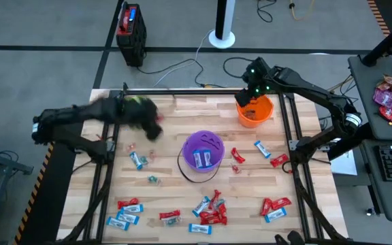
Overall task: Sort candy by brand, put in halloween buckets
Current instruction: Put the red chocolate into the green bucket
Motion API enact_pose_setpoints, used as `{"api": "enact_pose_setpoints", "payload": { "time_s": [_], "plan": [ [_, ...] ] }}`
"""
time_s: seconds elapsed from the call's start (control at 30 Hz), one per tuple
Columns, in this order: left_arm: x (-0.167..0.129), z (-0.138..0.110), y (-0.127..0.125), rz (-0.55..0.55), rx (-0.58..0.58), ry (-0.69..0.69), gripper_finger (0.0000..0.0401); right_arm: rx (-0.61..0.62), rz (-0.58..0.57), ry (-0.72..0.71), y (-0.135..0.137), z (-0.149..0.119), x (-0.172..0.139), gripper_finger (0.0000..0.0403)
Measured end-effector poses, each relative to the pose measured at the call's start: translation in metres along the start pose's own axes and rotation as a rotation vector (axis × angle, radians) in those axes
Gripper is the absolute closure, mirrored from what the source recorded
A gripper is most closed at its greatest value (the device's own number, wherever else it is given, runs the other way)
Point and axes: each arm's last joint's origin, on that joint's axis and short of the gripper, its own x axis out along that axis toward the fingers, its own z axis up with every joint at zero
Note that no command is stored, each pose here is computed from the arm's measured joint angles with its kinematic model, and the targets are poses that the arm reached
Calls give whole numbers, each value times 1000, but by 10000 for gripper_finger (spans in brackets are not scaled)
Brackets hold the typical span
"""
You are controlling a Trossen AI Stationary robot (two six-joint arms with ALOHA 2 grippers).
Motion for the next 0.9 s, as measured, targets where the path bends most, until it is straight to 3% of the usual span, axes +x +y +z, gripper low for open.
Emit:
{"api": "enact_pose_setpoints", "payload": {
  "time_s": [0.13, 0.3, 0.63, 0.9],
  "plan": [
    [15, 6, 65, 83, -193, 136, 385, 32, -15, -35, -10, 6, 4, 255],
    [46, 14, 108, 28, -306, 166, 385, 60, -29, -37, -17, 9, 12, 255],
    [90, 22, 115, 19, -251, 308, 386, 56, -36, 14, -19, 10, 29, 255],
    [103, 19, 116, 38, -161, 411, 386, 51, -40, 46, -20, 9, 40, 255]
  ]
}}
